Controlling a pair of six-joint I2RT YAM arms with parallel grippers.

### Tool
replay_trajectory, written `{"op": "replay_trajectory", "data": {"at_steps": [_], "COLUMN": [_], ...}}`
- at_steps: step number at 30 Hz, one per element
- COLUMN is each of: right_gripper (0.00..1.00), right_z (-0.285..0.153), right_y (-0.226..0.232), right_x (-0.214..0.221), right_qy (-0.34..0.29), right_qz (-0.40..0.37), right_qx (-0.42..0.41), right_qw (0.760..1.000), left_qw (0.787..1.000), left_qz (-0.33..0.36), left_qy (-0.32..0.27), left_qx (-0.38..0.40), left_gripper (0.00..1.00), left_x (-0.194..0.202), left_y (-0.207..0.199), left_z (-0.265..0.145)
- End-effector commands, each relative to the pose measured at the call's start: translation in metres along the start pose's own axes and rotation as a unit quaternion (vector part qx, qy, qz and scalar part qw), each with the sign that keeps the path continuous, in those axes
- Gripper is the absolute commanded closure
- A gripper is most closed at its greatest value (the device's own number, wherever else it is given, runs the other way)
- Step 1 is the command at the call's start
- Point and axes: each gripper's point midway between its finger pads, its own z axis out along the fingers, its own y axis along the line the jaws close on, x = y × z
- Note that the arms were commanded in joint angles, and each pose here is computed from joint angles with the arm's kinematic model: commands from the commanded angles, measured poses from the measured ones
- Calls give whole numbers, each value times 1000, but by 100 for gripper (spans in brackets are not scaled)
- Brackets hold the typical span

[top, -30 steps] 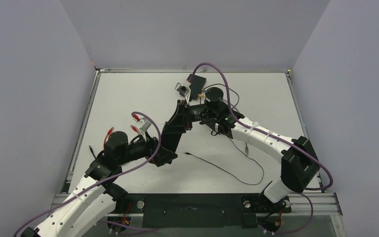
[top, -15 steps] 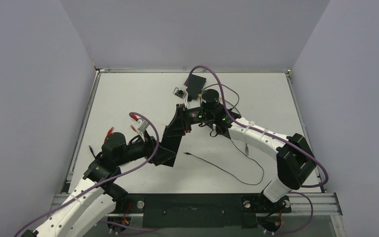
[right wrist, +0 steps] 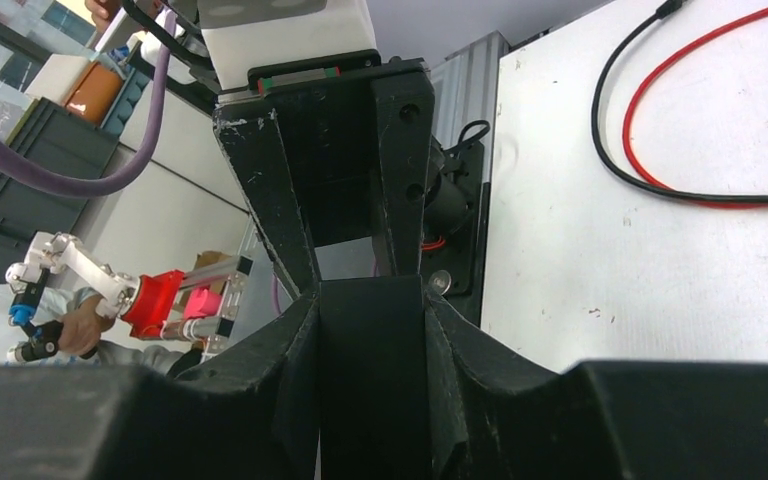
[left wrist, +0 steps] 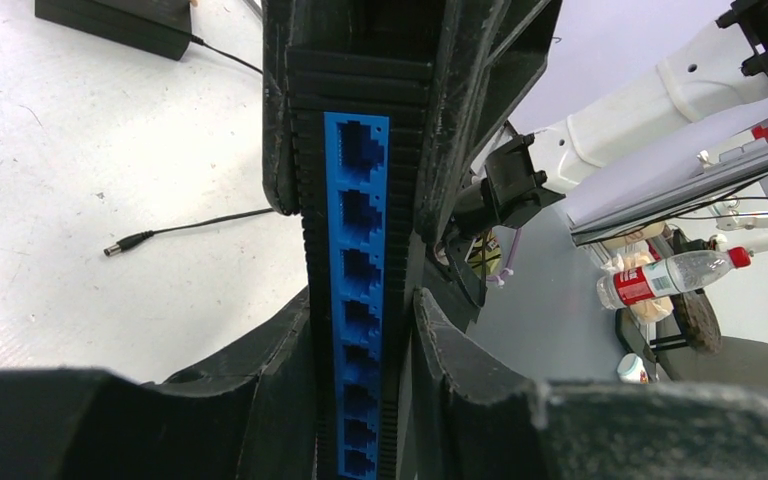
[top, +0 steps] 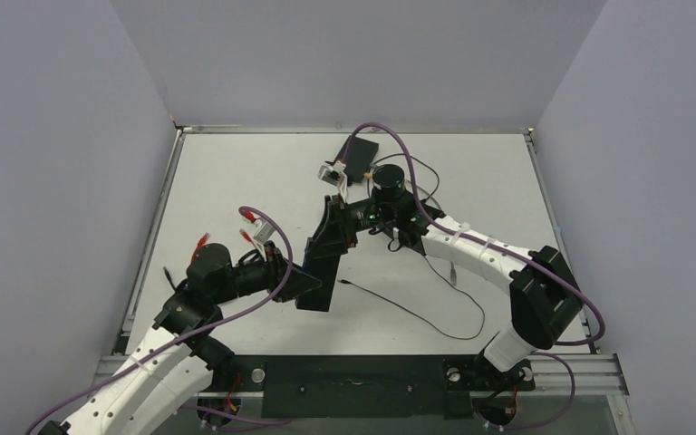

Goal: Insert the plug into the switch port
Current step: Adjust the switch port at the center of the board.

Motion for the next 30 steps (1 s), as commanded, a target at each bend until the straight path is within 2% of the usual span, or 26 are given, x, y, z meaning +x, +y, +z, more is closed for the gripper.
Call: {"op": "replay_trajectory", "data": {"at_steps": [1, 7, 10, 14, 17, 20, 23, 24, 25, 26, 27, 29, 30], "right_gripper": [74, 50, 44, 39, 21, 18, 16, 16, 15, 15, 14, 14, 13], "right_z": [-15, -52, -82, -120, -132, -144, -147, -153, -160, -168, -178, -188, -188], "right_y": [-14, -38, -65, -87, -78, -82, -85, -93, -92, -102, -104, -112, -110], "right_x": [-17, -29, -23, -20, -35, -33, -30, -22, -32, -20, -23, -11, -7], "right_qy": [-45, -93, -88, -123, -191, -225, -232, -248, -282, -297, -319, -318, -308], "right_qz": [-19, -39, -39, -29, -39, -13, -1, 27, 19, 46, 40, 44, 36], "right_qx": [76, 185, 314, 414, 411, 414, 399, 402, 402, 410, 424, 457, 467], "right_qw": [996, 978, 945, 902, 891, 882, 887, 881, 871, 861, 847, 829, 828], "left_qw": [998, 997, 993, 989, 984, 978, 971, 969, 967, 965, 963, 960, 958], "left_qz": [10, -15, -40, -69, -99, -116, -133, -137, -145, -149, -156, -161, -168], "left_qy": [-56, -76, -91, -116, -132, -152, -171, -176, -179, -181, -180, -191, -187], "left_qx": [-12, -30, -57, -63, -73, -85, -103, -106, -113, -119, -123, -124, -137], "left_gripper": [100, 100, 100, 100, 100, 100, 100, 100, 100, 100, 100, 100, 100], "left_x": [-25, -27, -27, -31, -31, -35, -36, -37, -35, -35, -32, -34, -29], "left_y": [2, 13, 27, 36, 46, 53, 65, 67, 73, 77, 81, 87, 97], "left_z": [4, 7, 9, 15, 18, 18, 18, 19, 19, 21, 22, 25, 27]}}
